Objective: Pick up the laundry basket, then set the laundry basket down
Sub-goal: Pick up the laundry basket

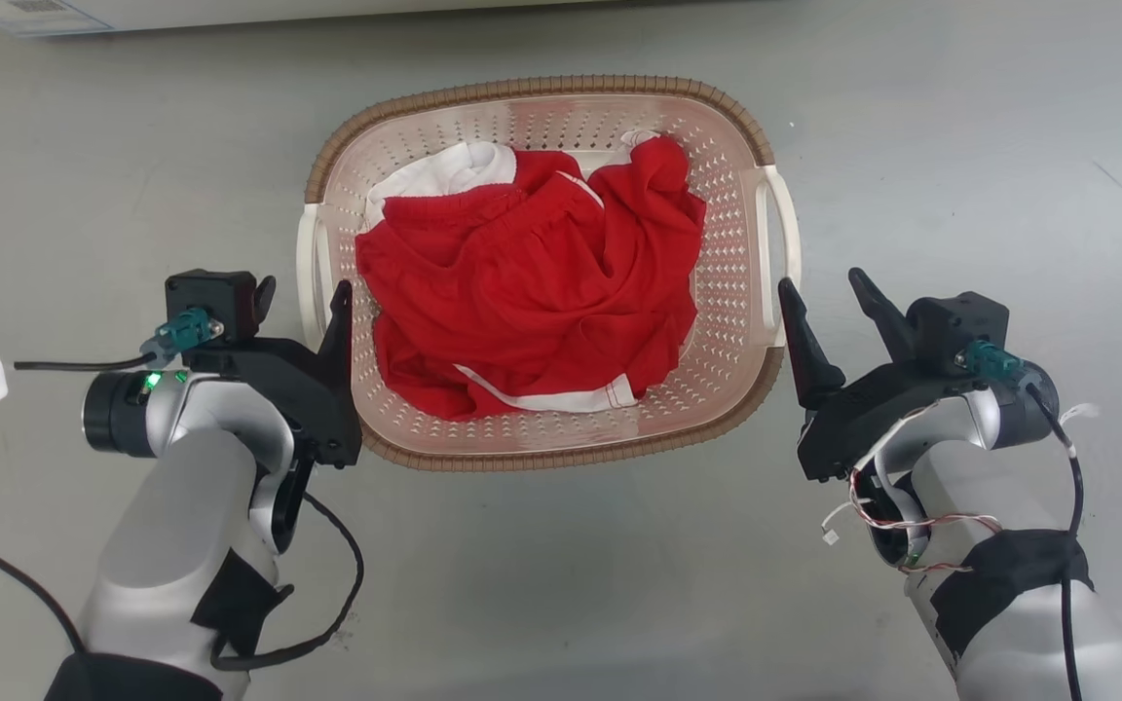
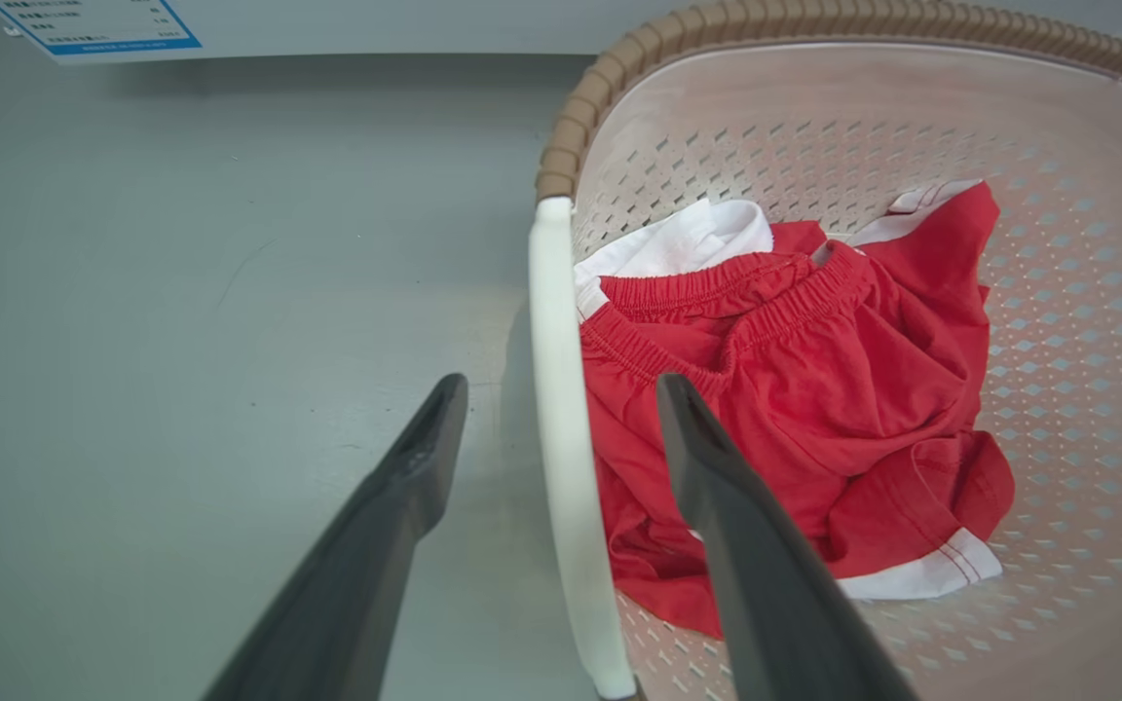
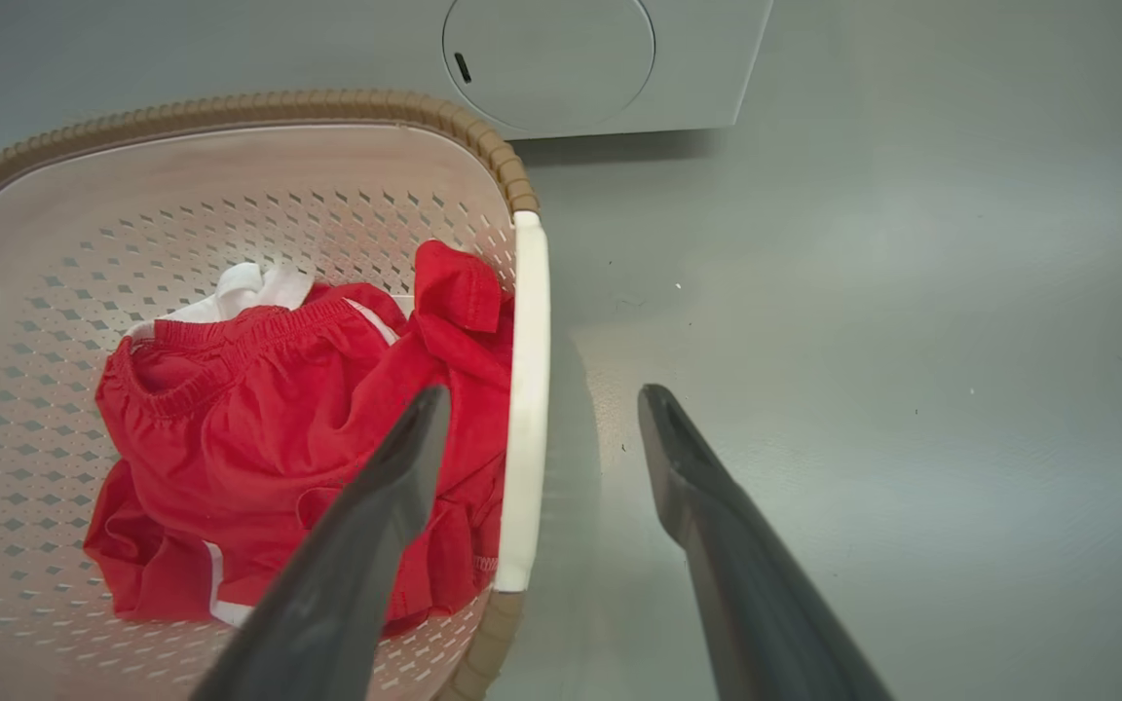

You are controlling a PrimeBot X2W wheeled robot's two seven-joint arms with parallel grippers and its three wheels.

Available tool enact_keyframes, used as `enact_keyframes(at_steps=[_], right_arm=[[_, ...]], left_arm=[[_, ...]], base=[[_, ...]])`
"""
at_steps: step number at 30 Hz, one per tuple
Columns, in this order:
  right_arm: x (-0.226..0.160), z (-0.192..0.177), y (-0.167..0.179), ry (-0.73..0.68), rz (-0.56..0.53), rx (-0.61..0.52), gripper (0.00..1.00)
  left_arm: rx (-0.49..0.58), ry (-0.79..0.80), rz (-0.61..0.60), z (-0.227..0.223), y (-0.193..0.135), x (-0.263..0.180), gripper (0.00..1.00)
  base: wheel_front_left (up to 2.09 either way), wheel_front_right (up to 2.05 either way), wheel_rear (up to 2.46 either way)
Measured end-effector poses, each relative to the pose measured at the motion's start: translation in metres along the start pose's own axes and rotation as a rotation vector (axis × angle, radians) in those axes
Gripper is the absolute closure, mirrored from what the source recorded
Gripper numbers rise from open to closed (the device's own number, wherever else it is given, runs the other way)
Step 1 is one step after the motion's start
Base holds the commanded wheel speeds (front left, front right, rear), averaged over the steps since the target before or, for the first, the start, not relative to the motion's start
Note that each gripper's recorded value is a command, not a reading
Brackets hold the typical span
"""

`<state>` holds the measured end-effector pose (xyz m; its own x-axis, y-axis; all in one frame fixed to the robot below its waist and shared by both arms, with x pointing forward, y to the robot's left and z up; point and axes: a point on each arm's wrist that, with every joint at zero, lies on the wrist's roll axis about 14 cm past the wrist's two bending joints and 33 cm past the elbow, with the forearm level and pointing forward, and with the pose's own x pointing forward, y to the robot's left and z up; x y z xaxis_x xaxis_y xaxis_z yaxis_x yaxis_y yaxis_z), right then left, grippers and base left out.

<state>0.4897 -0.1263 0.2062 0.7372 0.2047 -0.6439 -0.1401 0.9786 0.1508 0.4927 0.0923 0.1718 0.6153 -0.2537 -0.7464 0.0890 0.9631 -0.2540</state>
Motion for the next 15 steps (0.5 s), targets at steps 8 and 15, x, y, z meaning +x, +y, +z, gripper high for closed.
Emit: enact_keyframes(at_steps=[8,15], right_arm=[[0.012,-0.012,0.003,0.062,0.012,-0.022,0.0],[0.024,-0.017,-0.002,0.1,0.004,-0.025,0.0]], left_arm=[[-0.01,0.067,0.003,-0.014,0.005,0.009,0.0],[-0.021,0.117,0.003,-0.023,0.009,0.02,0.0]], base=[[0.0,0.0,0.0],[0.0,0.0,0.0]])
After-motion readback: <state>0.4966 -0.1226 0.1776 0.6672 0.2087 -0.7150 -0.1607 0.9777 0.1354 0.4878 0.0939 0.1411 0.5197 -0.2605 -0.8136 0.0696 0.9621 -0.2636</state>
